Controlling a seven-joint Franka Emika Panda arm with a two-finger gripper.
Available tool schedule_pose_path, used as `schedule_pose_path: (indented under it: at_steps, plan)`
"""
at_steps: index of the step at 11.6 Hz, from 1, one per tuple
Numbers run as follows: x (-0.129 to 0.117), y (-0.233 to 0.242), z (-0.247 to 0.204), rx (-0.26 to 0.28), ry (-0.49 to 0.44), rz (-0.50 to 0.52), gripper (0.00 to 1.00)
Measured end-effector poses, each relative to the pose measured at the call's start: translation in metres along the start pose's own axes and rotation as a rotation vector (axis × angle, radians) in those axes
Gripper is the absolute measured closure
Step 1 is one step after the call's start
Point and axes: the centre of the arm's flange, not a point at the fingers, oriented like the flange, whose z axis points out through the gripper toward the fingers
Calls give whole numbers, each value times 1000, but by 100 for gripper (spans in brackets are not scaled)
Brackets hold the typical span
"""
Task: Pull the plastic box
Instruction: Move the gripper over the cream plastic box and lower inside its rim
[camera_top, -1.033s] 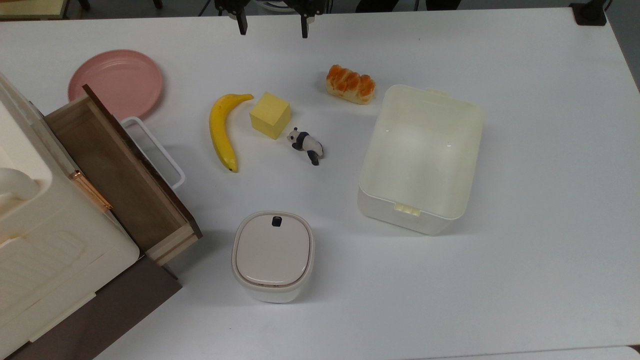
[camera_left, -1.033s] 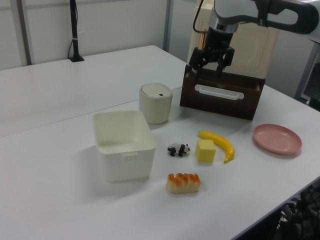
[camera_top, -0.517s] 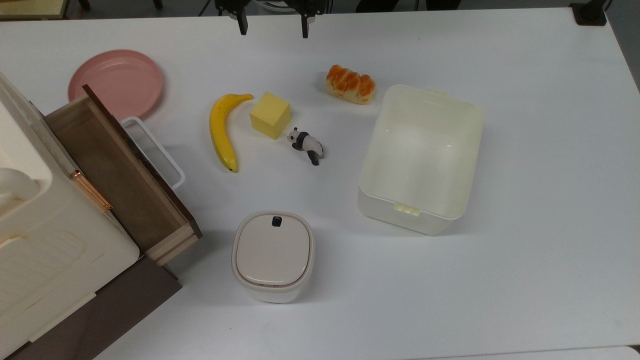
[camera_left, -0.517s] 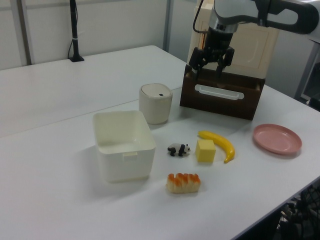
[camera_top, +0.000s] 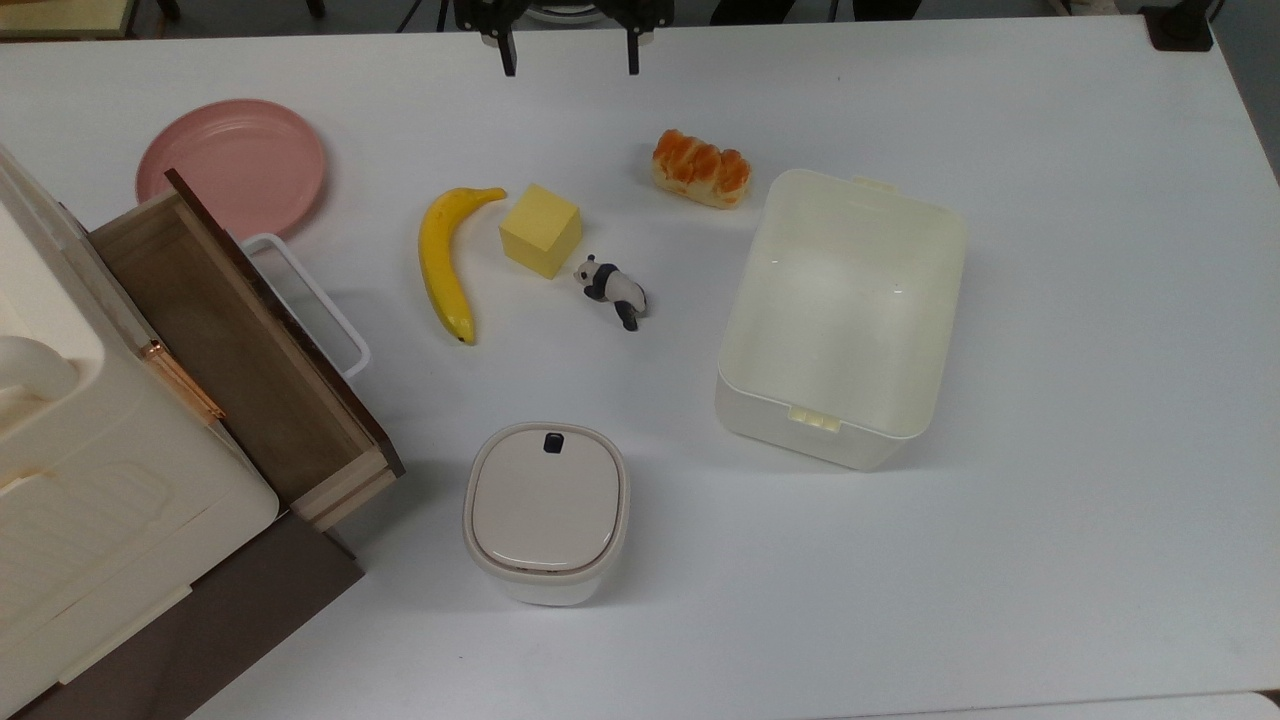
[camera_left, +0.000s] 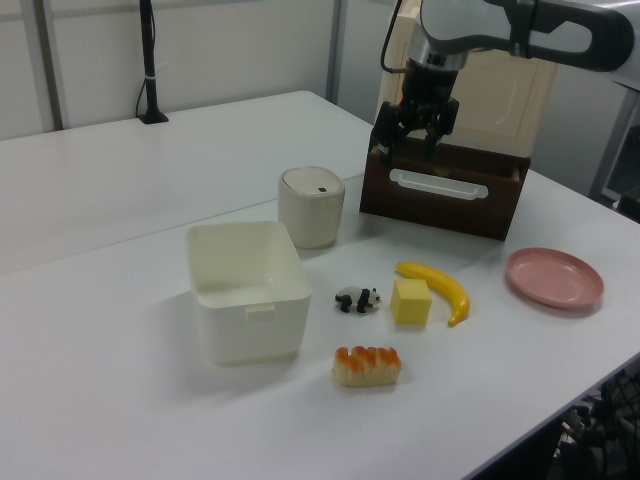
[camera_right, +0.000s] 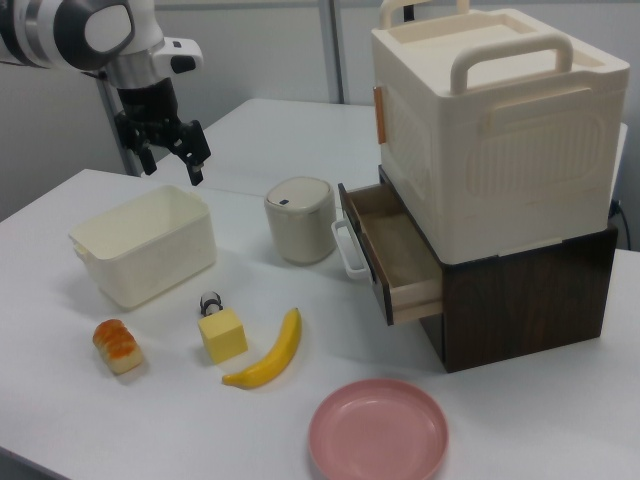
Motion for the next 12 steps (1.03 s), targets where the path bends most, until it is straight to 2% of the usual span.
schedule_pose_path:
  at_steps: [3,5,7,9,12]
  plan:
    - [-1,-44,10,9,-16,-490,0]
    - [1,-83,27,25,-32,-741,0]
    - [13,-116,44,29,28,-853,0]
    - [28,-156,84,43,56,-924,0]
    - [39,-180,130,10,13,-1072,0]
